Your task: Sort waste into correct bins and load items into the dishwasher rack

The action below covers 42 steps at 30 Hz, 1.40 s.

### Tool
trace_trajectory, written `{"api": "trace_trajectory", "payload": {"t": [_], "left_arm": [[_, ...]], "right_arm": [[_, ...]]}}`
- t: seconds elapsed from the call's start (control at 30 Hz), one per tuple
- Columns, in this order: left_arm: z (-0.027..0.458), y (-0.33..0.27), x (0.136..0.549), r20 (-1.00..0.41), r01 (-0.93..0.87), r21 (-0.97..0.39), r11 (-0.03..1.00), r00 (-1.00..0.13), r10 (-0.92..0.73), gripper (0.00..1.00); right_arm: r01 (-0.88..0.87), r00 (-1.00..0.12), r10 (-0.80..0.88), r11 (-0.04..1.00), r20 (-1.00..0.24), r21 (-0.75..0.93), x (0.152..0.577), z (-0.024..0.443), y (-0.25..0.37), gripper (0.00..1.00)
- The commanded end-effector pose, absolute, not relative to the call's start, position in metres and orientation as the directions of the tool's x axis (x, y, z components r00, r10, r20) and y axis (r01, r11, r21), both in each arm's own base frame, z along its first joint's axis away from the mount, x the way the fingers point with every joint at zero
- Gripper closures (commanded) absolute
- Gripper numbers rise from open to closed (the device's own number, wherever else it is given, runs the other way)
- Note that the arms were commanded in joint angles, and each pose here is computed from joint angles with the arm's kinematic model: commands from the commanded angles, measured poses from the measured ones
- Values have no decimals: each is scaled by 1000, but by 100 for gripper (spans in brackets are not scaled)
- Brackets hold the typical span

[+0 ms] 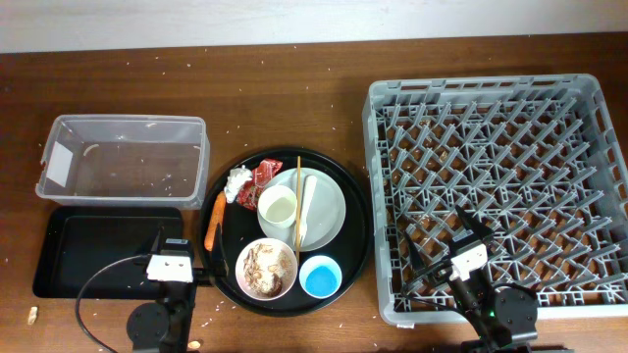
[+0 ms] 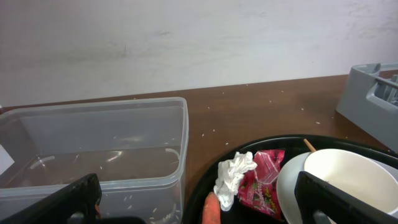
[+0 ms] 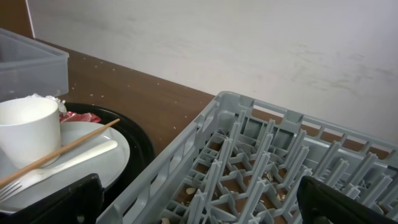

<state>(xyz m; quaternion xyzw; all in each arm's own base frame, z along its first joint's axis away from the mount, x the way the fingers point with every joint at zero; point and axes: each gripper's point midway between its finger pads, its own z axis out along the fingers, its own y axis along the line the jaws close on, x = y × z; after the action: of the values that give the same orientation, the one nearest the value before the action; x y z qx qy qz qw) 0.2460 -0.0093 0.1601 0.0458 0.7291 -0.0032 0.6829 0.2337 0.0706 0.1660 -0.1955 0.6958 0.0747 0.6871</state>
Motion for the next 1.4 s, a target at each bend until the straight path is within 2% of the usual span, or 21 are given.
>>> {"api": "trace_trajectory", "payload": {"t": [0.0, 0.6, 0.63, 0.7, 0.73, 0.77, 0.8, 0.83, 0.9, 0.93, 1.03, 1.1, 1.13, 1.17, 1.2, 1.23, 1.3, 1.33, 1.37], "left_arm": [[159, -7, 246, -995, 61, 74, 995, -65, 78, 1], [159, -9, 246, -995, 74, 73, 995, -63, 77, 1], [162, -21, 245, -996, 138, 71, 988, -46, 78, 1], [182, -52, 238, -996, 312, 89, 946, 50, 77, 1], [200, -60, 233, -990, 357, 109, 928, 122, 70, 1], [217, -60, 230, -991, 356, 57, 933, 137, 9, 1], [237, -59, 226, -994, 357, -8, 934, 95, -45, 1], [248, -57, 225, -998, 346, -31, 938, 38, -47, 1], [265, -57, 227, -991, 336, -93, 937, -124, -53, 1], [273, -57, 232, -966, 322, -139, 937, -251, -57, 1], [290, -60, 260, -834, 279, -256, 925, -547, -66, 1], [291, -72, 278, -714, 262, -339, 904, -697, -65, 1], [290, -95, 283, -670, 330, -454, 827, -739, -73, 1], [277, -103, 288, -633, 334, -474, 815, -772, -51, 1], [249, -107, 289, -561, 295, -435, 851, -828, 0, 1], [213, -107, 287, -467, 254, -324, 911, -881, 79, 1], [169, -113, 286, -333, 214, -172, 961, -931, 148, 1], [145, -113, 298, -290, 160, -101, 982, -949, 125, 24], [123, -115, 307, -247, 132, -86, 987, -963, 107, 38]], "right_arm": [[-380, 18, -159, 912, -987, -153, 233, 164, 71, 1], [-380, 21, -158, 912, -987, -154, 233, 165, 71, 1], [-386, 33, -157, 909, -987, -157, 233, 168, 73, 1], [-482, 145, -139, 855, -980, -193, 221, 198, 92, 1], [-502, 177, -134, 840, -975, -206, 215, 213, 96, 1], [-501, 187, -103, 845, -977, -185, 208, 236, 96, 1], [-445, 99, 42, 895, -994, -6, 202, 271, 80, 2], [-388, 21, 67, 920, -998, 53, 198, 287, 70, 1], [-372, -87, 58, 924, -995, 87, 199, 307, 68, 1], [-362, -209, 48, 924, -977, 123, 207, 326, 70, 1], [-320, -480, 21, 927, -877, 197, 238, 356, 73, 1], [-337, -651, 8, 893, -759, 299, 257, 348, 89, 1], [-337, -731, 0, 870, -682, 361, 261, 329, 98, 1], [-310, -782, -5, 870, -623, 382, 264, 313, 99, 1], [-290, -813, -7, 872, -583, 395, 270, 301, 100, 1], [-282, -826, -8, 871, -563, 401, 275, 295, 100, 1], [-271, -830, 2, 872, -557, 407, 275, 294, 100, 1], [-256, -837, 15, 873, -547, 415, 274, 294, 100, 1], [-251, -843, 14, 874, -537, 417, 272, 292, 100, 2]]}}
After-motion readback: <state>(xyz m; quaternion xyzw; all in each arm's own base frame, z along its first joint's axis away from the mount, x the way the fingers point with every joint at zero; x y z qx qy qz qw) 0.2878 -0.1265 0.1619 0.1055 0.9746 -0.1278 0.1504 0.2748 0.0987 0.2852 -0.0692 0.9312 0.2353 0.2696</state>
